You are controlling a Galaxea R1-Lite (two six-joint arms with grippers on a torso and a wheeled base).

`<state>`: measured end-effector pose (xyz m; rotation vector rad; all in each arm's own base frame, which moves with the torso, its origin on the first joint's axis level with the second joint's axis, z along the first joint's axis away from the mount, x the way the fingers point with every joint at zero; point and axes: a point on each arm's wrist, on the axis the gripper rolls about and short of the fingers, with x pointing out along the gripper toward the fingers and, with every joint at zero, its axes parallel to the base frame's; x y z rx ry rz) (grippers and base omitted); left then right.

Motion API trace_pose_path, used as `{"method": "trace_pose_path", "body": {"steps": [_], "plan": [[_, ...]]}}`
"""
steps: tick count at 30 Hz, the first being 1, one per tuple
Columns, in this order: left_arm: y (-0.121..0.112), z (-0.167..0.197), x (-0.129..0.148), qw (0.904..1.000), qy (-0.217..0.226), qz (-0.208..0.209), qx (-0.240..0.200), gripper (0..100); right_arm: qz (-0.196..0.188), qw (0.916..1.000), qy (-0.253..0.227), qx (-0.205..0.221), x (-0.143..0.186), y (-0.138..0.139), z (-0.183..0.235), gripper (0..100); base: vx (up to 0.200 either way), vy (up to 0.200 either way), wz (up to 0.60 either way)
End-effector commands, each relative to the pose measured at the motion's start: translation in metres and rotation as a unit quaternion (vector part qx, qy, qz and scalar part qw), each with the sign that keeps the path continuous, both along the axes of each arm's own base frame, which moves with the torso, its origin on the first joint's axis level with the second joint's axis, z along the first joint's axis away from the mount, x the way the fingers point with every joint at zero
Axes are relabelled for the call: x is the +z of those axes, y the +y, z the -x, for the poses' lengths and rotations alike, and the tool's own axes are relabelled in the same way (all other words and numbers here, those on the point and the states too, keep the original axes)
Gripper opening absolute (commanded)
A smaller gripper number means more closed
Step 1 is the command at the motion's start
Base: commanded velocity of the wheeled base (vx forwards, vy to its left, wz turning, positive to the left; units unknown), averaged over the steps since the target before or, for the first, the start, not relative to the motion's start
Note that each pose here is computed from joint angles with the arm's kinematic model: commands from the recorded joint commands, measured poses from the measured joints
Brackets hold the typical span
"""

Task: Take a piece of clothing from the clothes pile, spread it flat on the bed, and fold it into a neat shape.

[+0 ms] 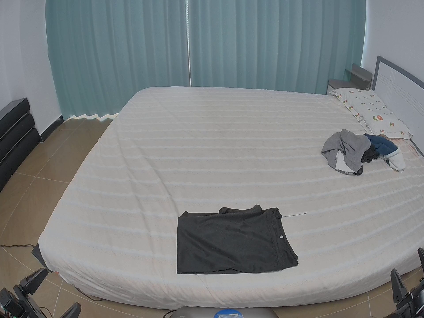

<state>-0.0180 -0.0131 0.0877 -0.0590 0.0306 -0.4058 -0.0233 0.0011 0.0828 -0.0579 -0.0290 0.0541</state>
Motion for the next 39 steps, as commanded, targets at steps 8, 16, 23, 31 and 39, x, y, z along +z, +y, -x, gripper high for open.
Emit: {"method": "trace_pose_path", "body": {"steps": [8, 16, 23, 31, 39], "plan": [[0.008, -0.003, -0.006, 0.984, -0.002, -0.078, 0.16, 100, -0.009, 0.9998, 0.012, -0.016, -0.007, -0.001, -0.001, 100, 0.0, 0.0, 0.0], [0.01, -0.003, -0.01, 0.9729, 0.033, -0.044, 0.225, 100, -0.018, 0.9996, 0.012, -0.016, -0.007, -0.001, -0.001, 100, 0.0, 0.0, 0.0], [0.01, -0.003, -0.01, 0.9735, 0.033, -0.04, 0.223, 100, -0.02, 0.9996, 0.012, -0.016, -0.007, -0.001, -0.001, 100, 0.0, 0.0, 0.0], [0.011, -0.003, -0.01, 0.9687, 0.035, -0.033, 0.243, 100, -0.019, 0.9996, 0.012, -0.016, -0.007, -0.001, -0.001, 100, 0.0, 0.0, 0.0], [0.011, -0.003, -0.01, 0.9683, 0.036, -0.026, 0.246, 100, -0.023, 0.9995, 0.012, -0.016, -0.007, -0.001, -0.001, 100, 0.0, 0.0, 0.0]]}}
